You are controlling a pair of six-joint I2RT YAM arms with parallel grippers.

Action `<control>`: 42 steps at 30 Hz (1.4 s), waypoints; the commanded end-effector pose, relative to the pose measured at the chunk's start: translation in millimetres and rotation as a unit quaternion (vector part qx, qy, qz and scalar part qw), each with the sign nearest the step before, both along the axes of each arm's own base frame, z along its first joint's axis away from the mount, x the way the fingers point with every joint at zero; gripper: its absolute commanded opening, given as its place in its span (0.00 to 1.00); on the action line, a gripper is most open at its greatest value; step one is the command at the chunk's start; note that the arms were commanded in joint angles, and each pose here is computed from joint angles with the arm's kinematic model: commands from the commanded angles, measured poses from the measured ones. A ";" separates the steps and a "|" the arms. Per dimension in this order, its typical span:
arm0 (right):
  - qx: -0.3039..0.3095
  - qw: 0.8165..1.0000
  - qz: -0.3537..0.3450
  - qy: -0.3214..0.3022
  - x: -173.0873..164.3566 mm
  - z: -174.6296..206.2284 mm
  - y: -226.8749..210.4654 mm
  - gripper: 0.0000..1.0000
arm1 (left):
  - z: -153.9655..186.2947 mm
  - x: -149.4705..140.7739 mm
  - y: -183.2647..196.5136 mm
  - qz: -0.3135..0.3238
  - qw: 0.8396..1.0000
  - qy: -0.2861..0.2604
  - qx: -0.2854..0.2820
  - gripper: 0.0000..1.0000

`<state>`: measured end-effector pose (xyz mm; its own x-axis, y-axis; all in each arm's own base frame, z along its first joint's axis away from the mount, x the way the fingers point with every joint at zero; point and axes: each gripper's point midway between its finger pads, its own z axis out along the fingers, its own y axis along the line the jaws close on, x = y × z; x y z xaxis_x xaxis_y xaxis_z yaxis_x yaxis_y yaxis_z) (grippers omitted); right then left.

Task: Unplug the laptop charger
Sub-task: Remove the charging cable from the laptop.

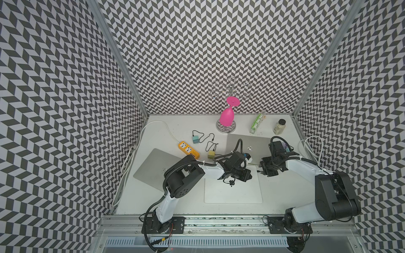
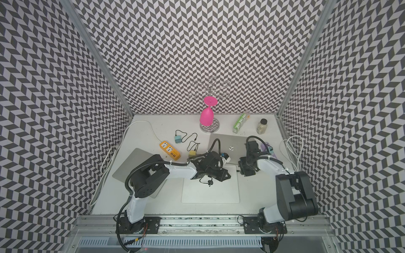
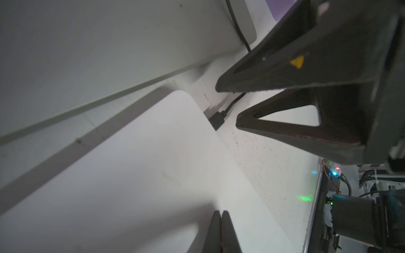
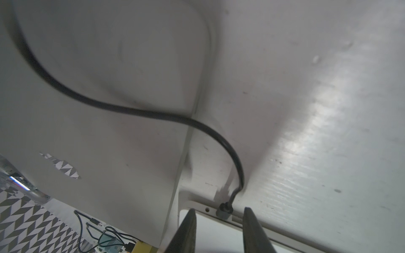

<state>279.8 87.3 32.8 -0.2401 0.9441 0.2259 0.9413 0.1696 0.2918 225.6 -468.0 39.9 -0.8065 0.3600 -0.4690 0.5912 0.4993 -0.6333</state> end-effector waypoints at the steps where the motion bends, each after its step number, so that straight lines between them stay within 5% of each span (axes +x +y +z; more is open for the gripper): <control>1: 0.004 1.000 -0.009 -0.004 5.5 -2.8 4.6 0.34 | -6.6 -0.2 -8.1 -0.005 1.000 0.013 -0.001 0.00; 42: 0.002 0.997 -0.011 0.081 -14.6 -26.1 12.3 0.23 | -33.5 7.0 -1.6 0.015 0.999 0.040 0.022 0.00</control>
<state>275.7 99.3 20.1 -0.2096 0.9441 0.2545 0.9644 0.1568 0.2128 234.1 -482.7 38.5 -0.8303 0.3432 -0.4392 0.5568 0.4737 -0.6824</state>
